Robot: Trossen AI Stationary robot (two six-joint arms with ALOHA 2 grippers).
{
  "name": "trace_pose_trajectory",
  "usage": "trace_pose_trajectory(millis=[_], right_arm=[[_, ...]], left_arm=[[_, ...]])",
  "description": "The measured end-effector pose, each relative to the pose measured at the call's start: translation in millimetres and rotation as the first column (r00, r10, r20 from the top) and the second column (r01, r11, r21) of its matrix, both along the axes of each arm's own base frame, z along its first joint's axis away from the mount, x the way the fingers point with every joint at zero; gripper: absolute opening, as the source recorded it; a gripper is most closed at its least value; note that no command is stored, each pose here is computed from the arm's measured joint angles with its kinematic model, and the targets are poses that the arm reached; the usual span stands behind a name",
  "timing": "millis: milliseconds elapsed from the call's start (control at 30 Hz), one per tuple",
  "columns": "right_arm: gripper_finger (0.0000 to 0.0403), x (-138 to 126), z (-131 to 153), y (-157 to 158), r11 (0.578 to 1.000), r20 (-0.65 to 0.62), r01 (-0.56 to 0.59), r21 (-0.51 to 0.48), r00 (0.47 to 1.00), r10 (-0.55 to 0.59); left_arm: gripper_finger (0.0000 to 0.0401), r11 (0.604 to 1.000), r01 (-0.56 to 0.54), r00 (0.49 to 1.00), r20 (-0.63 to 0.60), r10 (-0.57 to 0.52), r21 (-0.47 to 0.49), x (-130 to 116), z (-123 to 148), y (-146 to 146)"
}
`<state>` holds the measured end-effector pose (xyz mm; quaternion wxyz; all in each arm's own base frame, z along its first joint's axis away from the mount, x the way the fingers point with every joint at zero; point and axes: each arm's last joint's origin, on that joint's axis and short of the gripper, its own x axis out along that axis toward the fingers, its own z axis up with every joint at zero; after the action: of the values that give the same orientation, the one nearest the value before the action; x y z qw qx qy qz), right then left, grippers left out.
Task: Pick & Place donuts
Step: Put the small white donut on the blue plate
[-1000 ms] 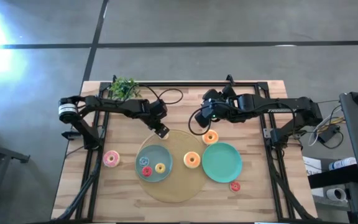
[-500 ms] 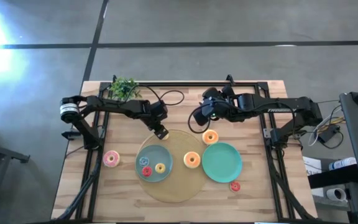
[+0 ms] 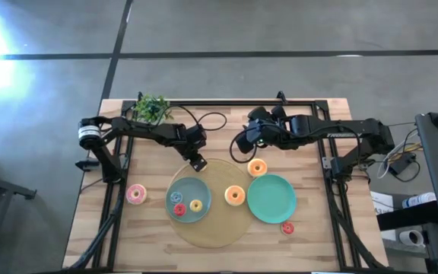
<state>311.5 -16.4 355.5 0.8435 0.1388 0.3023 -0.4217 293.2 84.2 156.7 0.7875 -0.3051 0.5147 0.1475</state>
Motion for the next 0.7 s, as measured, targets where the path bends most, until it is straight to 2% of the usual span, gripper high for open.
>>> trace_pose_trajectory(millis=[100,267,500,700], right_arm=[[0.0203,0.0,0.0,0.1,1.000,0.002,0.002,0.002,1.000,-0.002],[0.0203,0.1,-0.1,0.1,1.000,0.003,0.002,0.002,1.000,-0.002],[0.0203,0.8,0.0,0.6,1.000,0.005,-0.014,0.016,1.000,0.014],[0.0203,1.3,0.2,1.3,0.996,-0.057,-0.088,-0.027,0.995,0.087]], left_arm=[[0.0070,1.000,0.012,1.000,0.003,-0.012,0.003,0.1,0.1,-0.1],[0.0010,1.000,0.018,1.000,0.016,-0.018,0.010,1.2,0.6,0.3],[0.0001,1.000,0.023,0.997,0.067,-0.023,0.006,4.9,7.1,2.3],[0.0000,0.997,0.043,0.970,0.240,-0.028,-0.057,5.3,49.5,14.1]])
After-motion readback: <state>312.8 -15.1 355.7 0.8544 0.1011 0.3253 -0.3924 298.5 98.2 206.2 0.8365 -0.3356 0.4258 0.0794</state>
